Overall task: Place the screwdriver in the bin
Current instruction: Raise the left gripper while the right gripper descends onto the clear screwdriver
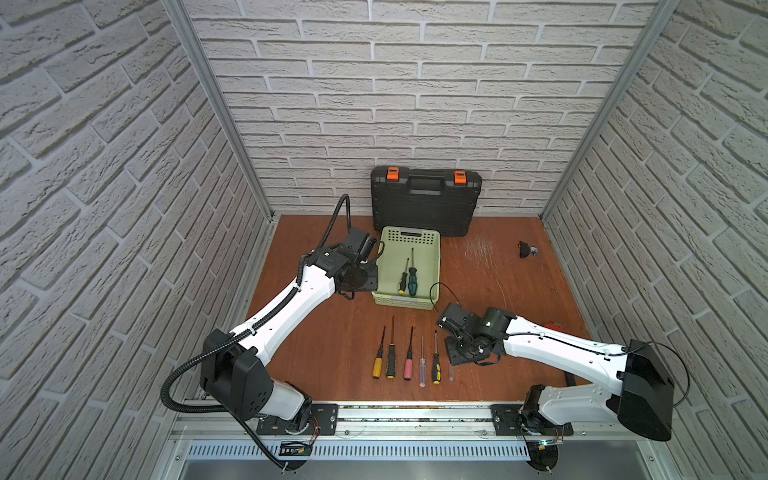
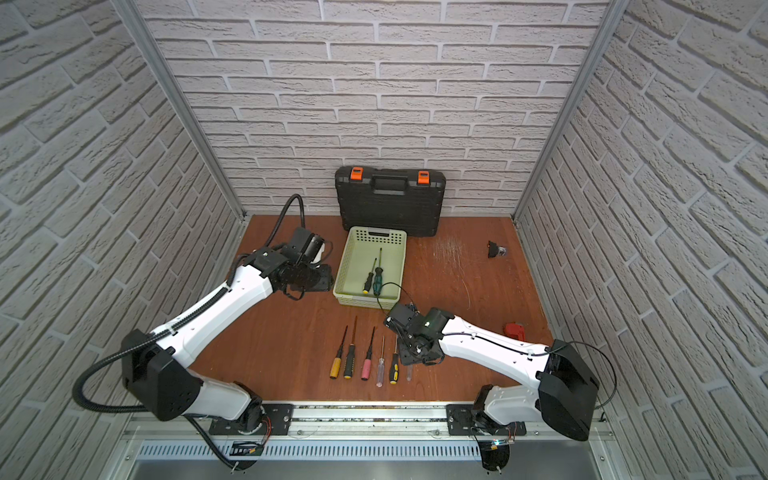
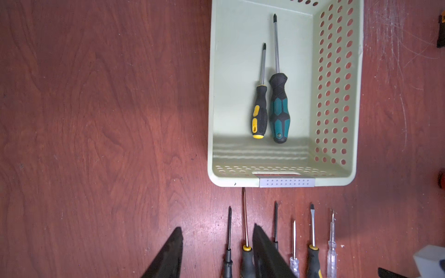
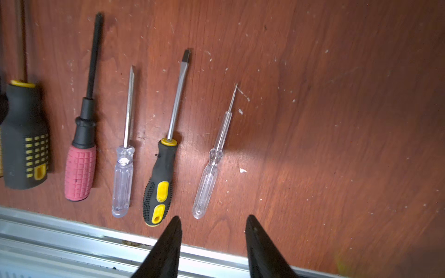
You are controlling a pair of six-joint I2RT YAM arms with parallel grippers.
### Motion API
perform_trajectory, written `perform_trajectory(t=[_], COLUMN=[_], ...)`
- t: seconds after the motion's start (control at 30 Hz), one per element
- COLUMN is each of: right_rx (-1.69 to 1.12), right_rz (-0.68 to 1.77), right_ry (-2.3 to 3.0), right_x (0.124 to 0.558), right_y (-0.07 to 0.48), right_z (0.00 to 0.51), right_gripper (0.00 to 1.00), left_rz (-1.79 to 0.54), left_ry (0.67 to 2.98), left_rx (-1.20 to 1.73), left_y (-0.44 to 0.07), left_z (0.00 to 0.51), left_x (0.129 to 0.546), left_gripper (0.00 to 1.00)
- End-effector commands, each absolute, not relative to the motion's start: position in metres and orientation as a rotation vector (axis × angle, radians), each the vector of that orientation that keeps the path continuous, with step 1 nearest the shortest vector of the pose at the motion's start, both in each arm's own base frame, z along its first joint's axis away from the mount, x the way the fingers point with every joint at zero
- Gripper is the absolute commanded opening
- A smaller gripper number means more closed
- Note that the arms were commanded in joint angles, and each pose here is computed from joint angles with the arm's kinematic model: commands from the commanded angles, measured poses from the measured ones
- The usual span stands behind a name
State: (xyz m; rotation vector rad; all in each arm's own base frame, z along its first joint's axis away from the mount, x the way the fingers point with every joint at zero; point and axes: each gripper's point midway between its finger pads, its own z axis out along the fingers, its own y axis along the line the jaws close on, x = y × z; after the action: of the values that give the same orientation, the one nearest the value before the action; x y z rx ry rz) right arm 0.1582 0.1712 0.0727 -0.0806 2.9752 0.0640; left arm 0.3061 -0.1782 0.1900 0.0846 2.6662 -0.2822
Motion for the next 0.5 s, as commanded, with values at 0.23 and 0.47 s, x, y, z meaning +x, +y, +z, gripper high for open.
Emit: perform_trajectory(t=[0.23, 0.47], right_rx=[-0.009, 0.008], right_rz=[0.033, -0.005], right_ry=[2.982, 2.988], right_x=[0.161, 0.160], right_y=[0.186, 0.182], right_z=[0.037, 0.027], right_gripper=[0.43, 0.40], left_rz=[-0.243, -0.218], left_ry=[2.708, 2.706], left_rx=[0.047, 0.028], left_y=[-0.166, -0.157], left_z=[0.175, 0.175], left_x=[0.299, 0.298], left_gripper=[0.48, 0.48])
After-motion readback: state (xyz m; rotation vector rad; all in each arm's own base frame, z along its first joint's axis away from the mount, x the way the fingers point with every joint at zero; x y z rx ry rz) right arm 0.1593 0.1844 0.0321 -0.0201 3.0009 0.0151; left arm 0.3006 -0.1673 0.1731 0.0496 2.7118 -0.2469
